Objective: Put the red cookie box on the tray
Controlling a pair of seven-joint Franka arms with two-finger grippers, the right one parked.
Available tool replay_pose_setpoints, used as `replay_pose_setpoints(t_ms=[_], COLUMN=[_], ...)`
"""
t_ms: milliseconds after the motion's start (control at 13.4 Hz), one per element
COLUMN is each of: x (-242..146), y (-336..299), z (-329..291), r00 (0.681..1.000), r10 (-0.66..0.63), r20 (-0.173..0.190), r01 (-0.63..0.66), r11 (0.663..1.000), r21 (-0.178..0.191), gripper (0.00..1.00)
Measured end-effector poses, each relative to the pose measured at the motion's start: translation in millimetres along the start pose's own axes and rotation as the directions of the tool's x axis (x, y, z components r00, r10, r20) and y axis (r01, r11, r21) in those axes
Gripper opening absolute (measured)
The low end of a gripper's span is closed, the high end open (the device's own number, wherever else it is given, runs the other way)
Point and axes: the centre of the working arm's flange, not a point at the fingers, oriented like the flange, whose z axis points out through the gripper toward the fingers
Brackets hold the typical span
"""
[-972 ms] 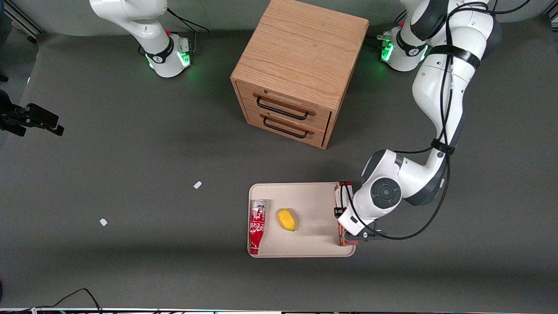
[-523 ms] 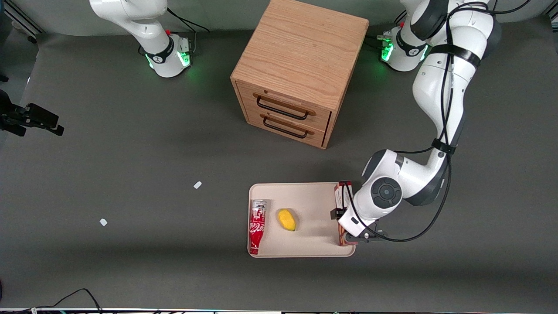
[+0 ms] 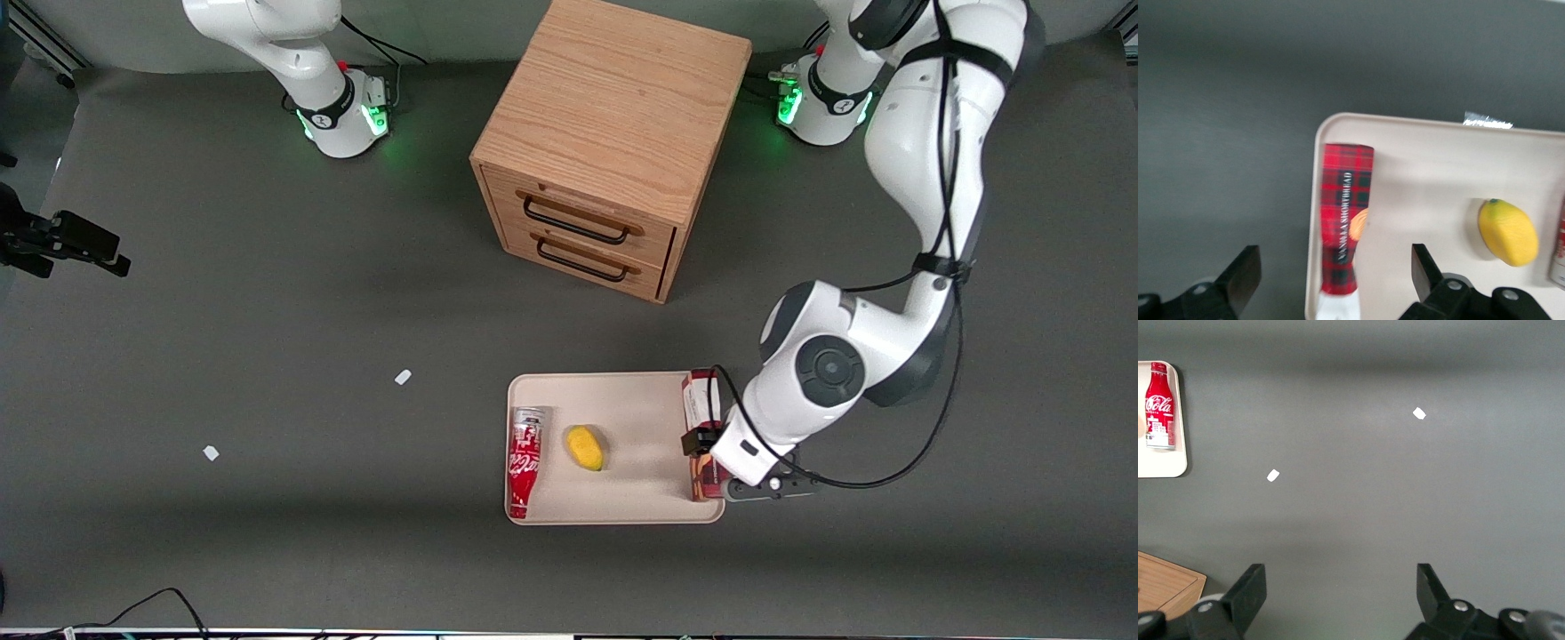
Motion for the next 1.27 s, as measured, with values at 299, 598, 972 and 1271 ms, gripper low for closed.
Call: replay_pose_setpoints(t_ms=[299,598,972,1271], x=[-8.6,-28.2,-86.8,-120.1], y=[-67.8,-168.7,-253.7,-253.9], z=[-115.8,-218.6,-306.1,-340.4], r00=[0.998,0.994,0.981,0.975], r10=[-0.049,0.035,0.15,0.175], r20=[0.029,0.104,0.127,0.137], r01=[0.047,-0.048,-0.169,-0.195], r11=[0.997,0.99,0.973,0.97], r21=[0.062,0.129,0.159,0.145], gripper=[1.0,1.0,1.0,1.0])
